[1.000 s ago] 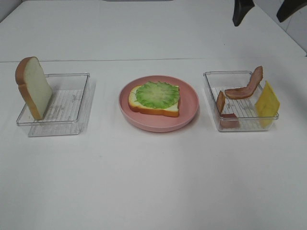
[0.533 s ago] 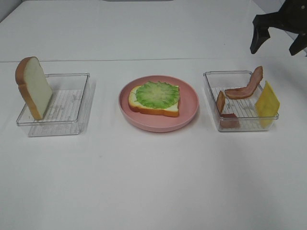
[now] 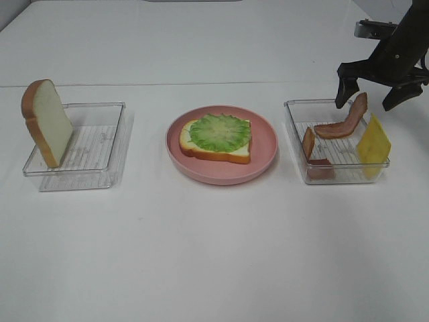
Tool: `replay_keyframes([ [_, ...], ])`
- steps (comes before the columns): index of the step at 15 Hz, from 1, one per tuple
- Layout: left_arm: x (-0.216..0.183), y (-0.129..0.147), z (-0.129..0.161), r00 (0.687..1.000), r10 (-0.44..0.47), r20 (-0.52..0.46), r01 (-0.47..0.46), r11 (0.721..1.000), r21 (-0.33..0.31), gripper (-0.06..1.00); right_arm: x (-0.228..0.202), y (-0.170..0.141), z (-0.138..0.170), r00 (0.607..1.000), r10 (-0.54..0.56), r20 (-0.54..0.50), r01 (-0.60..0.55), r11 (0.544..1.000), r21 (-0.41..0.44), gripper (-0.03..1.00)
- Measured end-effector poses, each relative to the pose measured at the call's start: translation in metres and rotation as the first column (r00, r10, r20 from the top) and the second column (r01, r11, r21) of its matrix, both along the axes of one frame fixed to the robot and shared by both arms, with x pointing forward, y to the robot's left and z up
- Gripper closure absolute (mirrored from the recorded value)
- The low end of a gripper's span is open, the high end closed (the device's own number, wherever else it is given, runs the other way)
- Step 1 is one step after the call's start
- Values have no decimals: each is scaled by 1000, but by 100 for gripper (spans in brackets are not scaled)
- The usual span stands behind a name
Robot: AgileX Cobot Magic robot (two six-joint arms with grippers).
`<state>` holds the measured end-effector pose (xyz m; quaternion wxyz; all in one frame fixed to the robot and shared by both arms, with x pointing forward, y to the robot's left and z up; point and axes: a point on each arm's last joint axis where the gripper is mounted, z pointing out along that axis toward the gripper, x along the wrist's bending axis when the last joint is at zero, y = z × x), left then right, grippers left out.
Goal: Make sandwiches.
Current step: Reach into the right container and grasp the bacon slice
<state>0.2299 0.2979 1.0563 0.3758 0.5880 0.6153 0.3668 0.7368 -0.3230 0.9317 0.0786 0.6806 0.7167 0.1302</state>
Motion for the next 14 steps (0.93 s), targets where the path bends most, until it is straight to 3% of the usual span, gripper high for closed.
replay_keyframes([
  [3, 0, 0, 0, 1000, 0, 0, 0, 1000, 0, -5, 1, 0, 0, 1000, -1, 10, 1, 1000, -2, 18],
  [4, 0, 0, 0, 1000, 0, 0, 0, 1000, 0, -5, 2, 0, -2, 1000, -2, 12, 2, 1000, -1, 36],
  [5, 0, 0, 0, 1000, 0, 0, 0, 1000, 0, -5, 2, 0, -2, 1000, -2, 12, 2, 1000, -1, 41],
  [7, 0, 0, 0, 1000, 0, 0, 0, 1000, 0, -5, 2, 0, -7, 1000, -4, 2, 4, 1000, 6, 67],
  [8, 0, 0, 0, 1000, 0, 0, 0, 1000, 0, -5, 2, 1, -7, 1000, -6, 2, 6, 1000, 12, 74],
  [9, 0, 0, 0, 1000, 0, 0, 0, 1000, 0, -5, 2, 2, -8, 1000, -7, 1, 7, 1000, 25, 94],
  [14, 0, 0, 0, 1000, 0, 0, 0, 1000, 0, -5, 2, 3, -8, 1000, -5, 0, 5, 1000, 27, 95],
])
